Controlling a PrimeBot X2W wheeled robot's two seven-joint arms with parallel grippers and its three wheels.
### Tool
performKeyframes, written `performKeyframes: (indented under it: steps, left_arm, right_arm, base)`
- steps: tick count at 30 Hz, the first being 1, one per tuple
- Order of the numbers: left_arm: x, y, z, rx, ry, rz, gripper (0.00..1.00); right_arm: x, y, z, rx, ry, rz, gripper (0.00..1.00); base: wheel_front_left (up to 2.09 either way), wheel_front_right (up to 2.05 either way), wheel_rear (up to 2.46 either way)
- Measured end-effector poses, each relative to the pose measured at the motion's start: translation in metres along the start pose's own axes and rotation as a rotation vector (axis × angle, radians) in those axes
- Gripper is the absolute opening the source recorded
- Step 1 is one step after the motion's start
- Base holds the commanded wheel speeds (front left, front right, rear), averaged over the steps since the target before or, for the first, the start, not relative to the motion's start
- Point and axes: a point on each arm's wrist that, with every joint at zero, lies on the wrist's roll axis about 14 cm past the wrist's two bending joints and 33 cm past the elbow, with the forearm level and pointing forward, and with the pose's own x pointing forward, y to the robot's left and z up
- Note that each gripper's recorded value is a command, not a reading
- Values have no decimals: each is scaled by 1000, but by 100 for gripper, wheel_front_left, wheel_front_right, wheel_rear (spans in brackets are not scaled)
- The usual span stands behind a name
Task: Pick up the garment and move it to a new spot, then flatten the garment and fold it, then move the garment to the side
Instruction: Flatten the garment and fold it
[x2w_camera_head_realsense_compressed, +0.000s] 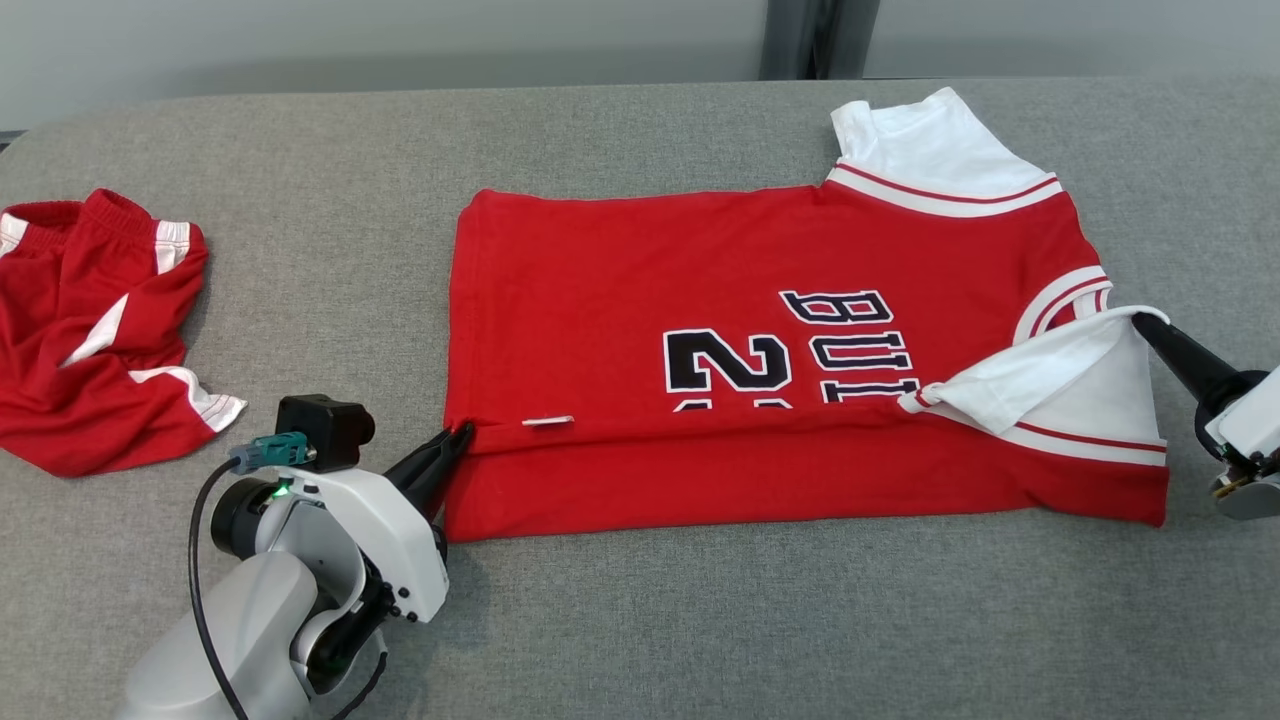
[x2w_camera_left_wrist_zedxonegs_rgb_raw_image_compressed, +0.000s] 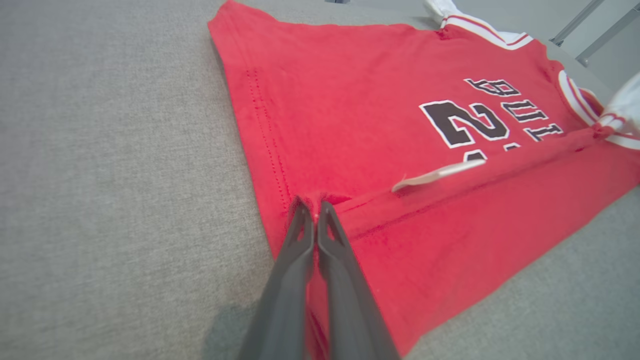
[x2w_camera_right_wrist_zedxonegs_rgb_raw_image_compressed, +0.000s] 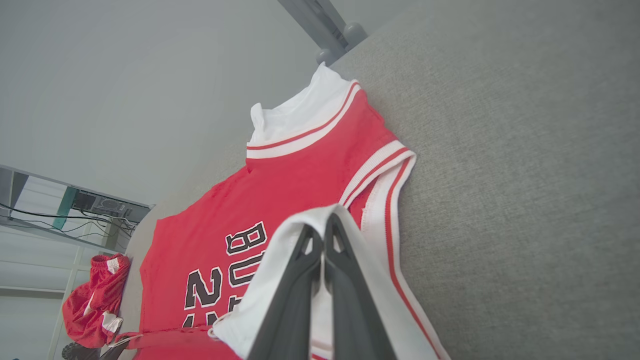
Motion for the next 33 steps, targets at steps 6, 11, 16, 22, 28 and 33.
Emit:
performKeyframes:
  steps: [6,11,16,22,28,33]
  left_arm:
    - [2,-2,-2,0,-2,-4,0]
    - [4,-1,-1,12,-7,-2,0]
    - [8,0,0,26,1,0,0]
    - [11,0,-5,39,26,5,89]
    - [7,2,-2,46,4,17,100]
    - [-1,5,25,51,-114,45,100]
  right_arm:
    - [1,-4,-2,0,-11,-16,0]
    - [4,-5,-2,9,-20,-18,0]
    - [8,-9,-3,24,-25,-27,0]
    - [11,-17,0,48,-51,-54,100]
    - [5,-16,14,35,-114,-63,100]
    - [-8,-6,41,-38,-240,-48,100]
  base:
    - [0,0,0]
    - [0,0,0]
    - [0,0,0]
    - [0,0,0]
    - [0,0,0]
    - [0,0,0]
